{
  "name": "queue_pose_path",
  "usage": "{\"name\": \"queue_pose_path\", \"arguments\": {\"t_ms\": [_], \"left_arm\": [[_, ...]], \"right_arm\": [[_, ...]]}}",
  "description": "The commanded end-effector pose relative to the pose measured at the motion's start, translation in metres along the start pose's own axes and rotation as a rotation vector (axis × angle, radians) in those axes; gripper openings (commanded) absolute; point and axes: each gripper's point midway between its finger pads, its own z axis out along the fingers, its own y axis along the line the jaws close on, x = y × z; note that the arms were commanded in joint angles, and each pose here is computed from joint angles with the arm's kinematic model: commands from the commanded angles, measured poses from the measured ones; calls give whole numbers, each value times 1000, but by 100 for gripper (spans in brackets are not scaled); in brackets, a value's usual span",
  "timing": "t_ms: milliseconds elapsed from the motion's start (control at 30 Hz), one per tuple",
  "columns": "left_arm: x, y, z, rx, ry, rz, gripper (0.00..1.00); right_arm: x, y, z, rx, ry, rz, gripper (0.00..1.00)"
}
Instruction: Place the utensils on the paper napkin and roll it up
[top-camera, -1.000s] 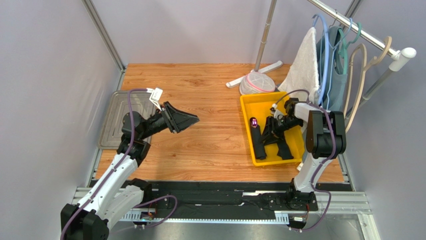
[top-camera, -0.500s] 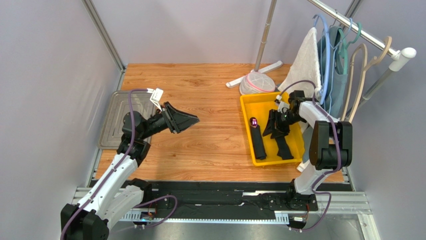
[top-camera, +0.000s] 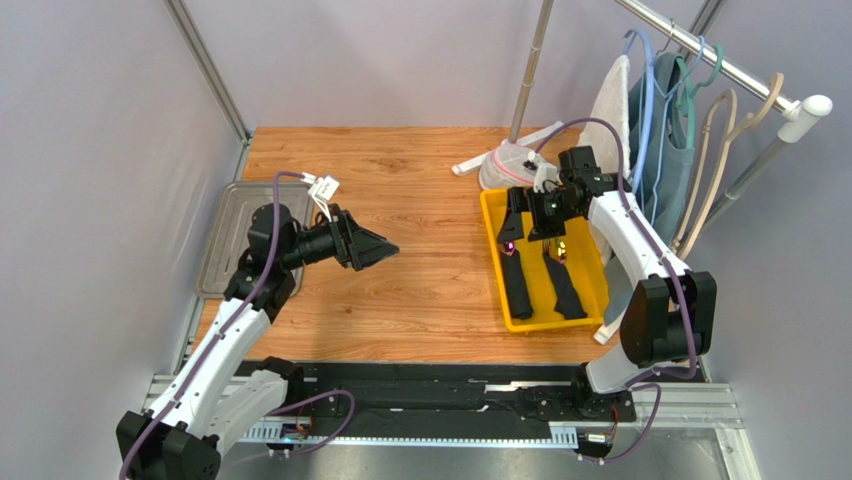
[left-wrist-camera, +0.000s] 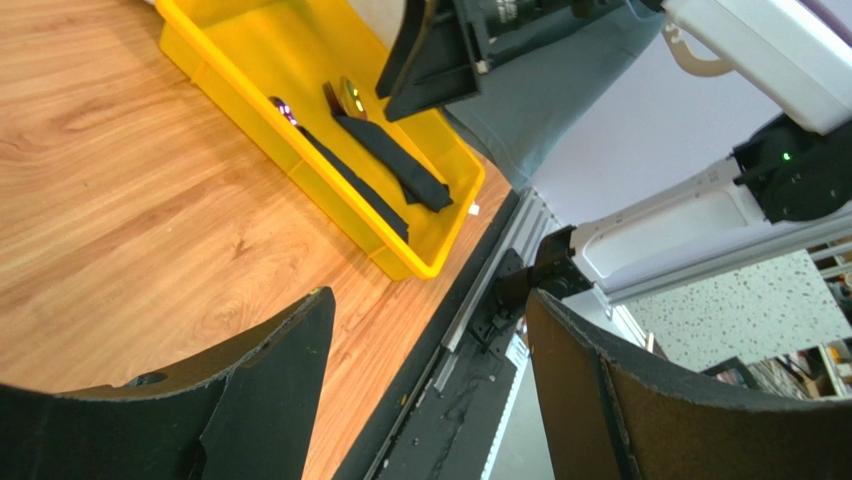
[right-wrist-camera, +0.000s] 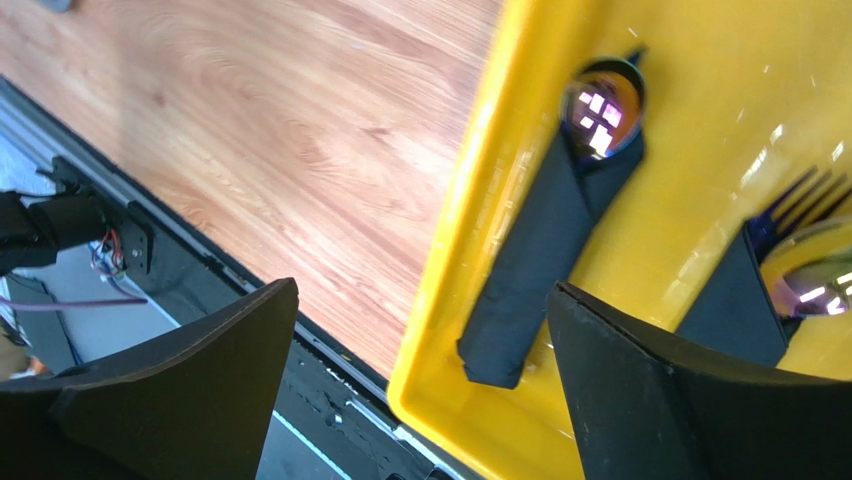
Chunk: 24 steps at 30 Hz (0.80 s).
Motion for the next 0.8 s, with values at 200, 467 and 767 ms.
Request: {"name": "queue_pose_path", "arguments": {"t_ms": [200, 467, 767], "left_arm": [[-16, 37, -40, -218, 241, 10, 99], [-28, 93, -79, -601, 399, 60, 99], [-28, 93, -88, -629, 372, 151, 99]], "right_arm": [[-35, 77, -62, -55, -167, -308, 100], [-21, 103, -87, -117, -228, -378, 100], [-42, 106, -102, -46, -238, -419, 100]]}}
